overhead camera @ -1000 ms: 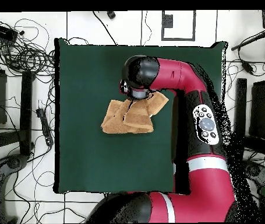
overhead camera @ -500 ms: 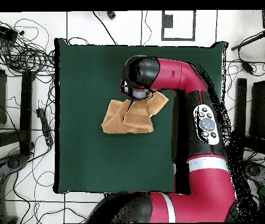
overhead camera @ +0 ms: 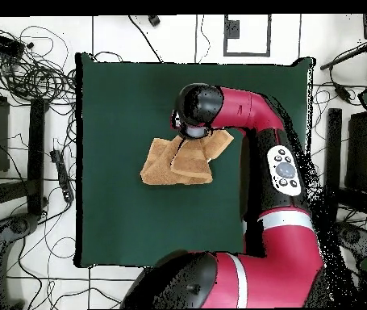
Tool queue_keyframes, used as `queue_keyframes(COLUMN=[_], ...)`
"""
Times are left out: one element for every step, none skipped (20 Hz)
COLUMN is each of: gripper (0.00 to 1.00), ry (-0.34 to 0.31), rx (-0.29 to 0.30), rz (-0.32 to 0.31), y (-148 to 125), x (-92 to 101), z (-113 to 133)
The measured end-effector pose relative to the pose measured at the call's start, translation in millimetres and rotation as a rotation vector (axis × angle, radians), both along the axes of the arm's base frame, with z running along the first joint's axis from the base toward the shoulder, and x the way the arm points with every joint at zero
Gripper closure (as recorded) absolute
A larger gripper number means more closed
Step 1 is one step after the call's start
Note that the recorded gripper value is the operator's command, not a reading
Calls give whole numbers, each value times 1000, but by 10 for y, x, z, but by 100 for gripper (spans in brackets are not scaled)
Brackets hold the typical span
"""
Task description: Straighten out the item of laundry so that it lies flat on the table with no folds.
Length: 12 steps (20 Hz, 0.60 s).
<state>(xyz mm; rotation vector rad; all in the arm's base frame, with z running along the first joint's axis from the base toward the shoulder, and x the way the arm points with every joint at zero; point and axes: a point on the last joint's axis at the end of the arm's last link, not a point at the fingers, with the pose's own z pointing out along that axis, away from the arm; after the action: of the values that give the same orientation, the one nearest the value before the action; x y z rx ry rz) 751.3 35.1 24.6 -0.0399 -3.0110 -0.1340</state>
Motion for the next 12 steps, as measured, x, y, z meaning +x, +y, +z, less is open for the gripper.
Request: queue_keyframes(gripper=[0, 0, 0, 0, 0, 0, 0, 0, 0, 0, 0, 0], ry=[-13, -19, -27, -33, -38, -40, -41, -41, -41, -41, -41, -41], rx=[1, 1, 1, 1, 2, 3, 3, 3, 3, 3, 3, 3], rz=[-3, -4, -5, -6, -7, -7, -8, -8, -8, -8, -8, -8], y=[-5, -6, -4, 0, 3, 6, 8, 8, 8, 8, 7, 5], x=[-1, -4, -6, -6, -10, -19, -28, -32, -36, -38, -37, -37], z=[-79, -123, -170, -201, -243, -281, -318, -329, -340, -343, -343, -342])
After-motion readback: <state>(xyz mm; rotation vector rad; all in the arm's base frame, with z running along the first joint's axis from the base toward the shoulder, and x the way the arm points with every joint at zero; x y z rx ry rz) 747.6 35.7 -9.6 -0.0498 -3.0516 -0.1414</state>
